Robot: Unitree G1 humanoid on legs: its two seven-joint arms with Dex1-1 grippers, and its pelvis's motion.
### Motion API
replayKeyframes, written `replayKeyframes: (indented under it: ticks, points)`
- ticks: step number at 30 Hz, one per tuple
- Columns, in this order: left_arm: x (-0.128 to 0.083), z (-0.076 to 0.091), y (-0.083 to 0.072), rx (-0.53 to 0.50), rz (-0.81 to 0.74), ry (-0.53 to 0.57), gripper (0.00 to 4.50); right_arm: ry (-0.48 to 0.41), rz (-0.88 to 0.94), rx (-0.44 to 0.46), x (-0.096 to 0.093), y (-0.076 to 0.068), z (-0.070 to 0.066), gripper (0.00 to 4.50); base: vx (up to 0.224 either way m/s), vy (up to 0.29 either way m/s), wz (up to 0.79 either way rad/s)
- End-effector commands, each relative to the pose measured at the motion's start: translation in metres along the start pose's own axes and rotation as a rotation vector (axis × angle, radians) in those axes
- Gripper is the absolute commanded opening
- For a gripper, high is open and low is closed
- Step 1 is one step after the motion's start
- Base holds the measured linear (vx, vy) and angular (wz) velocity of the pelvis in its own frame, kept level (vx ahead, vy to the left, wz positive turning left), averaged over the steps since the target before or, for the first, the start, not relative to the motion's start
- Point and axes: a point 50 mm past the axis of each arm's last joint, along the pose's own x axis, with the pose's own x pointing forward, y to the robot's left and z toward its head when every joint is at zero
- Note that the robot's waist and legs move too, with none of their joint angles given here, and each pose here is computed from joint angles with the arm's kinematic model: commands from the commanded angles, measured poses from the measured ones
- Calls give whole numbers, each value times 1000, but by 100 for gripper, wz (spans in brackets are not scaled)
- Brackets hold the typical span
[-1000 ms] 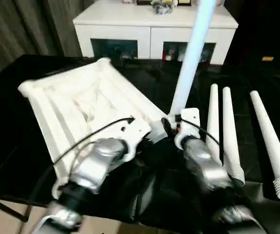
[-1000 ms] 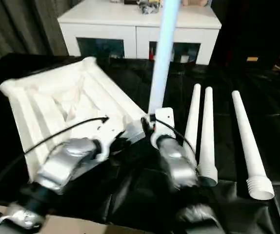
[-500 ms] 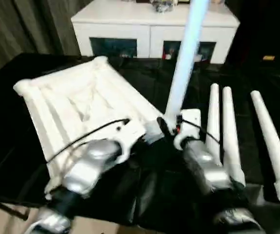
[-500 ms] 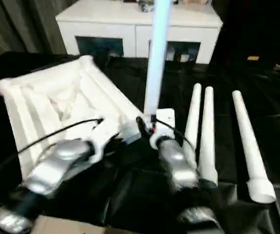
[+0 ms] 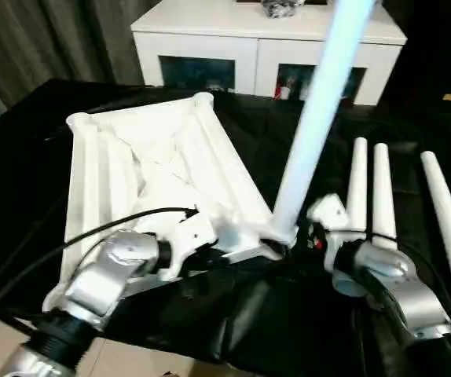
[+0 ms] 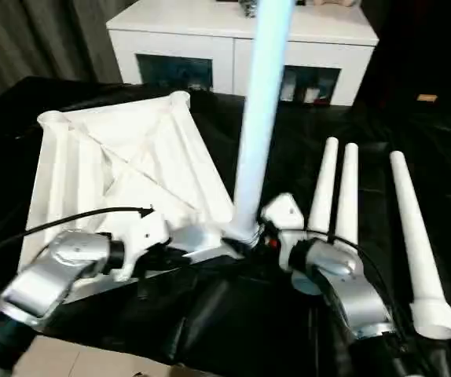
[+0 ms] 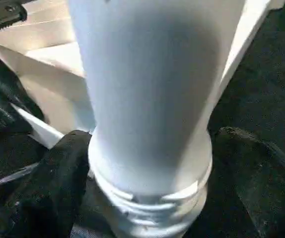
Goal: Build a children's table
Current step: Rotate leg to tighten
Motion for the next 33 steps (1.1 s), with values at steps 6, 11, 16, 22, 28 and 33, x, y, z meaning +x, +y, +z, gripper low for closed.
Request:
replayKeyframes:
  ticks: [6,11,16,22,28,33]
  points:
    - [-2,11,1,58,-25,-38,0,-33,13,9,1,0,10,427,0,0,0]
    - [0,12,-1,56,-34,-41,0,-25,31,16,2,4,7,384,0,0,0]
    - [0,12,-1,55,-36,-42,0,-17,40,26,1,5,5,347,0,0,0]
    - [-1,10,-2,47,-37,-38,0,-15,45,35,1,5,5,298,0,0,0]
    - [-2,9,-1,38,-25,-41,0,-18,39,52,4,7,3,278,0,0,0]
    - [5,7,4,16,44,-16,0,32,-67,48,16,6,-7,275,0,0,0]
